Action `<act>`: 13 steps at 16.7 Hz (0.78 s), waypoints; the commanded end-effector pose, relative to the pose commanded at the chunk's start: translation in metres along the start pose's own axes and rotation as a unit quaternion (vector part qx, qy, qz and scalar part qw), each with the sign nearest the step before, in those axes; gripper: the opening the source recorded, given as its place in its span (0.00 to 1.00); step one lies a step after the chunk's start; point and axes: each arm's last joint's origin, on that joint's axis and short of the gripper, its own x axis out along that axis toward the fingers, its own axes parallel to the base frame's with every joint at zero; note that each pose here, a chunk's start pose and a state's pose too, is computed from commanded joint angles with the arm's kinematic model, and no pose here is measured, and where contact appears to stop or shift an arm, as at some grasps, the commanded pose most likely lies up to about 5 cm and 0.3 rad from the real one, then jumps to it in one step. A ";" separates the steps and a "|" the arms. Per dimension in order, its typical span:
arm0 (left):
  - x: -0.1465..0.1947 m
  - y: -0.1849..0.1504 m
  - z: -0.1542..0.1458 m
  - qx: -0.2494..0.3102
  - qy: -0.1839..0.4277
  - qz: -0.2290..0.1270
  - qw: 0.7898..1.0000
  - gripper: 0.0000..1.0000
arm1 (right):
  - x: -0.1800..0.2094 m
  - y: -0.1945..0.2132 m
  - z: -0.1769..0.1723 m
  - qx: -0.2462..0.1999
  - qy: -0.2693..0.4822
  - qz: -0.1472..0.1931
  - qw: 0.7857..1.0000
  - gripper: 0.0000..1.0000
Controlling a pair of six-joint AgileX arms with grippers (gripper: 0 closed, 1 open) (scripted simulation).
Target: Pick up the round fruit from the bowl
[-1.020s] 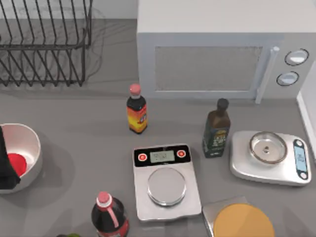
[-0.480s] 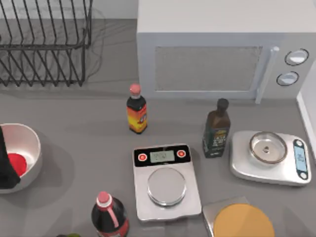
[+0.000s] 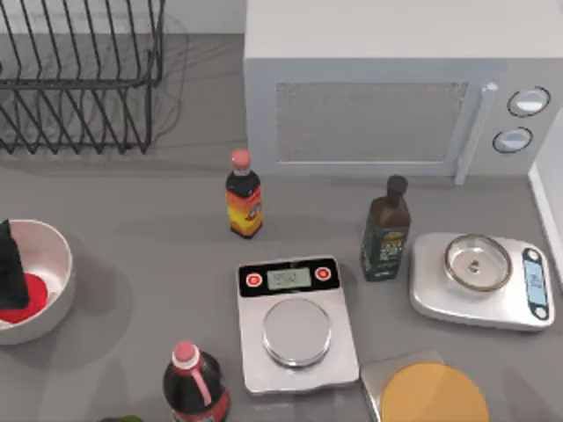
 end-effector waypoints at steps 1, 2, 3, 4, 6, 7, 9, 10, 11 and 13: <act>0.006 0.000 0.010 0.000 0.044 0.000 0.999 1.00 | 0.000 0.000 0.000 0.000 0.000 0.000 1.000 1.00; 0.013 0.000 0.019 0.001 0.091 -0.001 0.996 1.00 | 0.000 0.000 0.000 0.000 0.000 0.000 1.000 1.00; 0.023 0.000 0.029 0.001 0.138 -0.001 0.990 1.00 | 0.000 0.000 0.000 0.000 0.000 0.000 1.000 1.00; 0.034 0.001 0.037 0.002 0.186 -0.002 0.983 1.00 | 0.000 0.000 0.000 0.000 0.000 0.000 1.000 1.00; 0.060 0.001 0.050 0.003 0.278 -0.003 0.961 1.00 | 0.000 0.000 0.000 0.000 0.000 0.000 1.000 1.00; 0.074 0.001 0.054 0.003 0.321 -0.003 0.947 1.00 | 0.000 0.000 0.000 0.000 0.000 0.000 1.000 1.00; 0.102 0.001 0.059 0.004 0.400 -0.004 0.917 1.00 | 0.000 0.000 0.000 0.000 0.000 0.000 1.000 1.00; 0.115 0.001 0.060 0.005 0.433 -0.004 0.901 1.00 | 0.000 0.000 0.000 0.000 0.000 0.000 1.000 1.00; 0.127 0.001 0.060 0.005 0.462 -0.005 0.887 1.00 | 0.000 0.000 0.000 0.000 0.000 0.000 1.000 1.00; 0.145 0.001 0.059 0.005 0.505 -0.005 0.863 1.00 | 0.000 0.000 0.000 0.000 0.000 0.000 1.000 1.00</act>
